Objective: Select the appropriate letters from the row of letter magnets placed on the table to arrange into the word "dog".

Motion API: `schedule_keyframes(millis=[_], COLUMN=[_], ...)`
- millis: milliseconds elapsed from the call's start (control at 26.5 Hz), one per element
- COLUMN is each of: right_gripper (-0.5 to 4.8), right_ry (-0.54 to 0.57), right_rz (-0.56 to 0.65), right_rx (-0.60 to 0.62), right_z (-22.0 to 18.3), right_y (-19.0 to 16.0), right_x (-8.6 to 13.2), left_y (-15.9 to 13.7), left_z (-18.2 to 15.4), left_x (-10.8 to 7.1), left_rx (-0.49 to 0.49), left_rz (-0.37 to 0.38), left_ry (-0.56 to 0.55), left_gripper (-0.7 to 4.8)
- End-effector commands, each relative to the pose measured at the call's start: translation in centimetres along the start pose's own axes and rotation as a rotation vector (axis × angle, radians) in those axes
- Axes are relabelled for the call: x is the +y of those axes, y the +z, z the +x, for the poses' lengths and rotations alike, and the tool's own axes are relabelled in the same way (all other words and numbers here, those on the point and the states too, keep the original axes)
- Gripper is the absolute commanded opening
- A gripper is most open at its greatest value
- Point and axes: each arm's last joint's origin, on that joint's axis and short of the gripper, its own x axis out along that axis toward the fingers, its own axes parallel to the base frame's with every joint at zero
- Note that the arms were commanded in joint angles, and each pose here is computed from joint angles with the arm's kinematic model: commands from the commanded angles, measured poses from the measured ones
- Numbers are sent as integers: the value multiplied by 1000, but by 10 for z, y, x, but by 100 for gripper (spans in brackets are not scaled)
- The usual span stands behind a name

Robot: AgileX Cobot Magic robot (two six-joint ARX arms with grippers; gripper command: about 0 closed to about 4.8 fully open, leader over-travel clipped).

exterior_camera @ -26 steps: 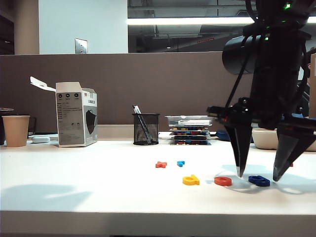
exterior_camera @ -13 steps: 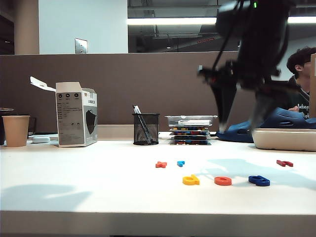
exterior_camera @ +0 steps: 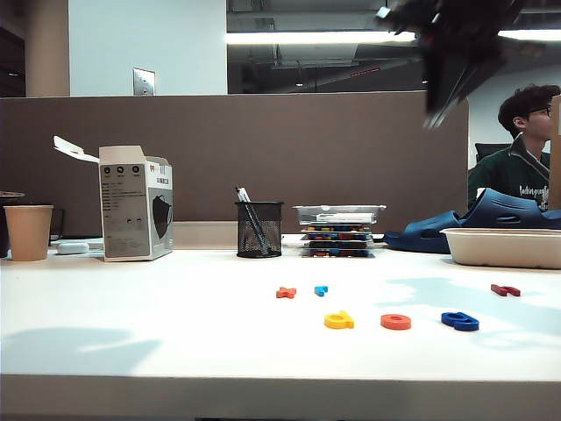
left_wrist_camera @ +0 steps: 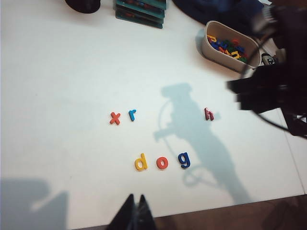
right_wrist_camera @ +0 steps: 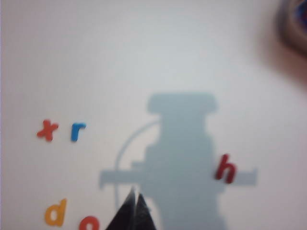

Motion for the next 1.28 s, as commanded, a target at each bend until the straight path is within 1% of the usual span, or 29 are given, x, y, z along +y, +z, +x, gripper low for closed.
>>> schedule_keyframes(millis=[38,264,378,453,529,605,718,831,869,945,1020,1133,1171,1209,1247,1285], right_gripper=[-8,-8,-8,-8,-8,-8,-8,-8,-8,-8,-8,-8,-8,-8,-8,-8], right_ry=[-25,-75,-142,-193,-187,-160,-169,-185,-187,-195,-205,-211,-213,-214,-214,-207], right_rz=[-13,36,75,103,122,143,168,175,175,171,167,156,151,145,142,135], right_rx=[-96,-239,-341,-385,-411,-451,-495,-517,-523,-547,-578,-636,-665,-691,-703,-725], right_z=[-28,-79,-117,-132,-137,-140,-139,-138,-138,-138,-139,-140,-141,-141,-140,-138], right_y=[2,-4,-17,-29,-39,-54,-75,-96,-102,-114,-124,-140,-153,-163,-168,-179], right_x=[-11,-36,-60,-72,-78,-83,-87,-85,-84,-81,-79,-75,-71,-69,-68,-65], left_y=[1,1,1,1,1,5,16,35,44,60,75,94,104,110,114,117], left_z=[-1,-1,-1,-1,-1,-1,0,2,2,4,4,3,-2,-10,-16,-26], left_x=[0,0,0,-1,-1,-4,-10,-9,-5,4,16,41,61,77,87,101], left_rx=[-12,-11,-13,1,8,-32,-144,-262,-300,-347,-373,-414,-442,-467,-484,-507], left_rz=[-2,-3,-4,-5,6,109,203,243,258,287,303,308,305,302,303,297], left_ry=[4,2,1,-12,-26,-46,-80,-86,-72,-43,-11,80,149,204,240,299], left_gripper=[-6,-6,-6,-6,-6,-6,-6,-6,-6,-6,-6,-6,-6,-6,-6,-6])
